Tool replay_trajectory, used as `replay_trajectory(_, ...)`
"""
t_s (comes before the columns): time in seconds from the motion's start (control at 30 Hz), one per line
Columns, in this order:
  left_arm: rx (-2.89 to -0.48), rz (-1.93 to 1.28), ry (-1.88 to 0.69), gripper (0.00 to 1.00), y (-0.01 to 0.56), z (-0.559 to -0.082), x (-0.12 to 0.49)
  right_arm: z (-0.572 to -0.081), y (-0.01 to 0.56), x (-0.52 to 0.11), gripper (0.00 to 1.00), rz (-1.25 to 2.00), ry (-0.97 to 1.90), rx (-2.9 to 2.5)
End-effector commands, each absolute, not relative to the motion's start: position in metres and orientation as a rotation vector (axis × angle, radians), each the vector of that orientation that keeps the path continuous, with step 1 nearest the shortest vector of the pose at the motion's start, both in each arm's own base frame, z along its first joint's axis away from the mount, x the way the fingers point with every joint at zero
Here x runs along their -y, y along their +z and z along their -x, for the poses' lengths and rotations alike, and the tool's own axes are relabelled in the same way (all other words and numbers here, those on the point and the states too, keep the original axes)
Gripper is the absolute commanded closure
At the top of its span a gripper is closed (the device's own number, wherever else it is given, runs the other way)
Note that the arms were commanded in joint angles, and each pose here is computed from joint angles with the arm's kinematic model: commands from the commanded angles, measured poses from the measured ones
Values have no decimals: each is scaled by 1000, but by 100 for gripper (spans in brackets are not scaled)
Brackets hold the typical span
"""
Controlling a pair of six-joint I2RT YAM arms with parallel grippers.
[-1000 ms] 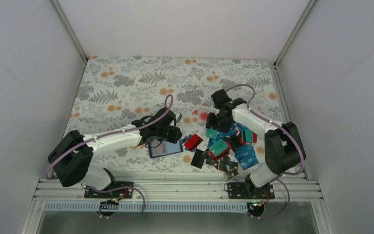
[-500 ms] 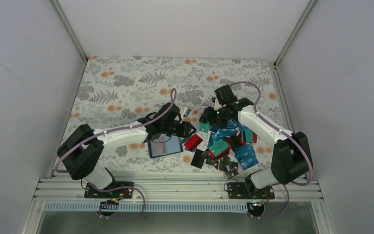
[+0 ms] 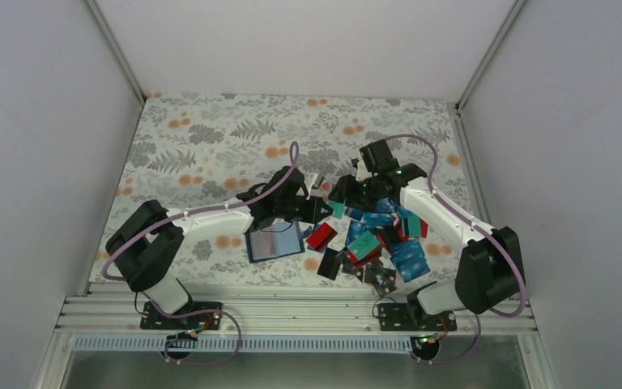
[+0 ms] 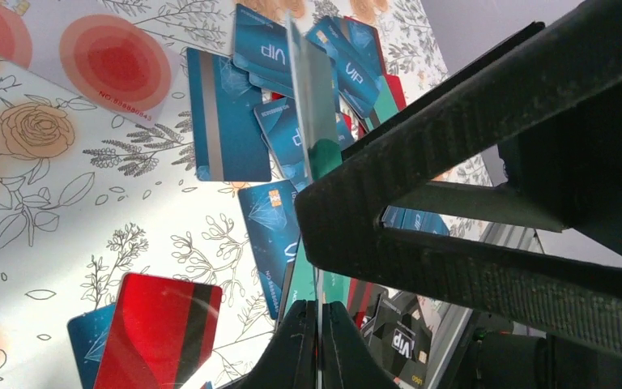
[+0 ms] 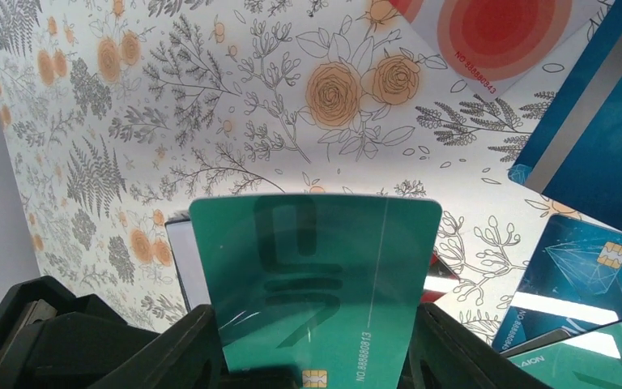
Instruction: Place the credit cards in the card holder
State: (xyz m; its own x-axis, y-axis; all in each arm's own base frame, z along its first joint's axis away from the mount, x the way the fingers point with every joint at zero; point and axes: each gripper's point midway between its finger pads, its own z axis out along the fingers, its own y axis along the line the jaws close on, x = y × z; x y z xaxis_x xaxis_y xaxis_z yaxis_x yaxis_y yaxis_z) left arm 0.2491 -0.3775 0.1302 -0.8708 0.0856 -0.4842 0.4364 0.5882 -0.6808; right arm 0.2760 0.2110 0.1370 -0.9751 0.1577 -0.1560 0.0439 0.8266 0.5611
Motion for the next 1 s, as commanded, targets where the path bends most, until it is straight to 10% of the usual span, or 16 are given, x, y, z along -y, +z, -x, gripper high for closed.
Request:
replay_trajectory(0.0, -2363, -397, -1204, 98, 144, -261, 384, -280, 165, -222, 41, -103, 934, -2735)
replay_trajectory(0.17, -2349, -334, -1158, 98, 153, -270, 376, -297, 175, -207, 1, -97, 792, -2703)
replay_trajectory(0.97, -1797, -428, -1595, 98, 313, -259, 330, -270, 311, -234, 17, 404, 1586, -1992)
